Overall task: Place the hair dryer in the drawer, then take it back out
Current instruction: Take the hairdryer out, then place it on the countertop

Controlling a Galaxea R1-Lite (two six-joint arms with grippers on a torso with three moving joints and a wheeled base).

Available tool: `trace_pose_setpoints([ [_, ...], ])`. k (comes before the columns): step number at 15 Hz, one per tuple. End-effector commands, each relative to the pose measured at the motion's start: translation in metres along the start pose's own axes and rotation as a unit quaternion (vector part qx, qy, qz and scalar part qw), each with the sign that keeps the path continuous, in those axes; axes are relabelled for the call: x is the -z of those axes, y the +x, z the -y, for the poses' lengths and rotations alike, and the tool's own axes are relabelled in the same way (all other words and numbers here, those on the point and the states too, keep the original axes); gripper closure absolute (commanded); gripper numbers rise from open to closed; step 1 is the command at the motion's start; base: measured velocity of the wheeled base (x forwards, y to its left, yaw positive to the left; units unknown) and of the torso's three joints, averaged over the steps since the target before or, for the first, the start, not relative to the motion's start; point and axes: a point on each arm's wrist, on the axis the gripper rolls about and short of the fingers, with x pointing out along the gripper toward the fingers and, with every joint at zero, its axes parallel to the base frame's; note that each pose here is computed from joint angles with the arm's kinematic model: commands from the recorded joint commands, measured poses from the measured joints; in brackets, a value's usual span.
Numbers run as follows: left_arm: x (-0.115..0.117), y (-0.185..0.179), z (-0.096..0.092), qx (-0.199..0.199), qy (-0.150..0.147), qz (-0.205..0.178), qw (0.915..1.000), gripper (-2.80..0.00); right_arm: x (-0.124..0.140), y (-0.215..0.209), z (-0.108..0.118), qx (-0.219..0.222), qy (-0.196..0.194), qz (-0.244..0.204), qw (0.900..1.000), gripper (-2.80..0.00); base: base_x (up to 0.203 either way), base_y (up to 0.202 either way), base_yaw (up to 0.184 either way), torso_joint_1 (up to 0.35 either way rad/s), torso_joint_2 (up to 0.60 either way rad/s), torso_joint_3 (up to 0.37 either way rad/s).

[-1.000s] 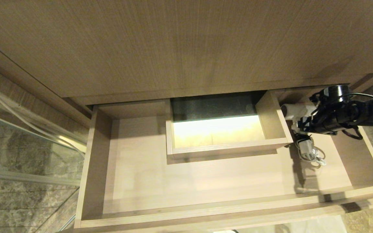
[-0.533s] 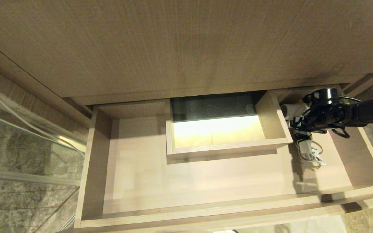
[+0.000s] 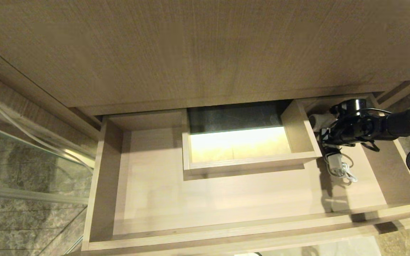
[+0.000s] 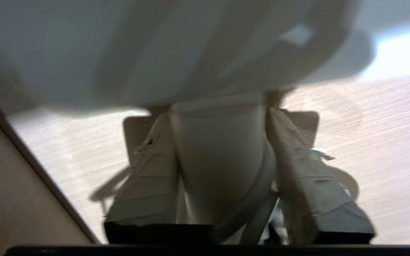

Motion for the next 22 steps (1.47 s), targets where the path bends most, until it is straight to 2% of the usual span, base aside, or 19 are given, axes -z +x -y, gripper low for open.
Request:
trace_pose_setpoints([
  [1, 0.0, 0.0, 0.0, 0.0, 0.0, -0.001, 1.0, 0.0, -0.014, -0.024, 0.001, 0.002, -0.013, 0.019, 1.0, 0.0, 0.0, 0.0, 0.0, 0.0, 0.0, 0.0],
  [4, 0.0, 0.0, 0.0, 0.0, 0.0, -0.001, 1.0, 0.0, -0.028, -0.063, 0.005, 0.009, -0.055, 0.031, 0.998, 0.0, 0.0, 0.0, 0.0, 0.0, 0.0, 0.0],
  [7, 0.0, 0.0, 0.0, 0.0, 0.0, -0.001, 1.0, 0.0, -0.039, -0.11, 0.01, 0.014, -0.079, 0.051, 0.995, 0.0, 0.0, 0.0, 0.0, 0.0, 0.0, 0.0],
  [12, 0.0, 0.0, 0.0, 0.0, 0.0, -0.001, 1.0, 0.0, -0.044, -0.213, 0.022, 0.031, -0.147, 0.088, 0.985, 0.0, 0.0, 0.0, 0.0, 0.0, 0.0, 0.0],
  [15, 0.0, 0.0, 0.0, 0.0, 0.0, 0.0, 1.0, 0.0, -0.029, -0.276, 0.026, 0.036, -0.151, 0.107, 0.982, 0.0, 0.0, 0.0, 0.0, 0.0, 0.0, 0.0],
  [18, 0.0, 0.0, 0.0, 0.0, 0.0, 0.0, 1.0, 0.0, -0.013, -0.333, 0.028, 0.04, -0.145, 0.148, 0.977, 0.0, 0.0, 0.0, 0.0, 0.0, 0.0, 0.0],
  [22, 0.0, 0.0, 0.0, 0.0, 0.0, -0.001, 1.0, 0.0, 0.012, -0.387, 0.03, 0.045, -0.138, 0.198, 0.969, 0.0, 0.0, 0.0, 0.0, 0.0, 0.0, 0.0],
])
